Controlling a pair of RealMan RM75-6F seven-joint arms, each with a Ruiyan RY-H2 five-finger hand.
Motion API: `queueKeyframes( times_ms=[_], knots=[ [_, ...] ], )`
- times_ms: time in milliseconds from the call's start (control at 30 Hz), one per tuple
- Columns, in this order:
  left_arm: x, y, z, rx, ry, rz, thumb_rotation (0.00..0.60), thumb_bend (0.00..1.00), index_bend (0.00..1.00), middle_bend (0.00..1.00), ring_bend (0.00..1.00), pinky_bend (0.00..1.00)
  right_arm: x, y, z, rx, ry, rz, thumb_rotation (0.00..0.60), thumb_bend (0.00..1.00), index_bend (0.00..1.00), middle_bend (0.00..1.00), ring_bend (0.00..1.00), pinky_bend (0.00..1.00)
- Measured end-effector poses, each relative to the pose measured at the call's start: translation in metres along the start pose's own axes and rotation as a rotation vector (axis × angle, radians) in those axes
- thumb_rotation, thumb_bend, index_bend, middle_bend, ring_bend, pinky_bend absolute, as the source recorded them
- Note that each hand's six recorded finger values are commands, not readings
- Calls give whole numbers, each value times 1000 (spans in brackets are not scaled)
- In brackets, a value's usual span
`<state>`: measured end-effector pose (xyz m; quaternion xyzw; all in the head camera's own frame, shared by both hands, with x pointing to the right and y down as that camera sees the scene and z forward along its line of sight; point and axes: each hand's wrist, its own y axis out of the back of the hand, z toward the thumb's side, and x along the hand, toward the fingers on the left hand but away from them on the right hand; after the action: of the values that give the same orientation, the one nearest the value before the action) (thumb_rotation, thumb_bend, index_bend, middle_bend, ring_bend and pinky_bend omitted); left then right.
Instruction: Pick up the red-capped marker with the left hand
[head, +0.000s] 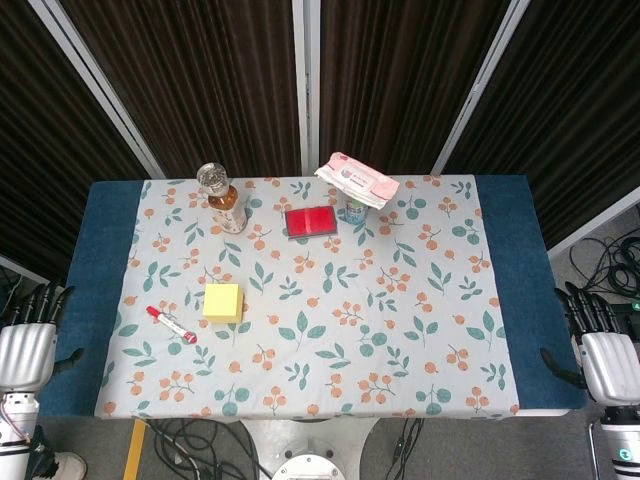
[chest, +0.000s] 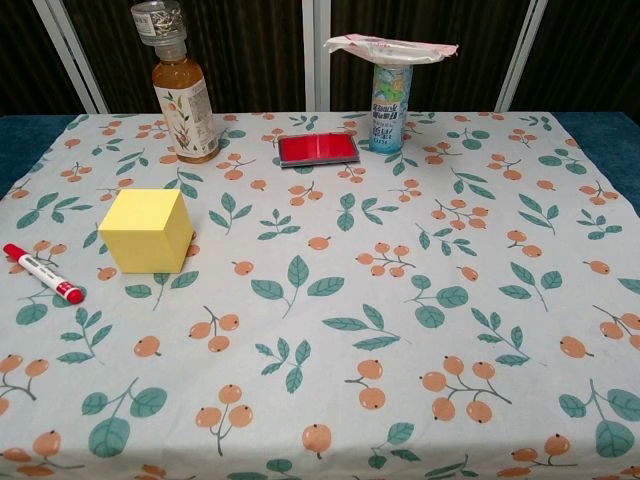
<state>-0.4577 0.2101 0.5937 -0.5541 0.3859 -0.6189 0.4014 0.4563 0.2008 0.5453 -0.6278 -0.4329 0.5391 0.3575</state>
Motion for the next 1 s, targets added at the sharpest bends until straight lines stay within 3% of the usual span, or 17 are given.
queueKeyframes(
  times_ms=[467, 633, 867, 1000],
  knots=[
    [3, 1, 4, 4, -30, -1, 600, 173, 161, 130, 64, 150, 2, 5, -1, 4, 3, -18, 600, 195, 0, 11, 0, 0],
    [17, 0, 13, 21, -101, -10, 600, 173, 195, 136, 64, 150, 1, 7, 0, 4, 13, -22, 600, 197, 0, 11, 0, 0],
    [46, -13, 33, 67, -237, -79, 600, 199, 336, 306, 122, 151, 2, 6, 0, 3, 16, -22, 600, 196, 0, 12, 0, 0],
    [65, -29, 47, 109, -318, -139, 600, 214, 357, 357, 149, 153, 2, 5, -1, 2, 11, -19, 600, 196, 0, 12, 0, 0]
  ],
)
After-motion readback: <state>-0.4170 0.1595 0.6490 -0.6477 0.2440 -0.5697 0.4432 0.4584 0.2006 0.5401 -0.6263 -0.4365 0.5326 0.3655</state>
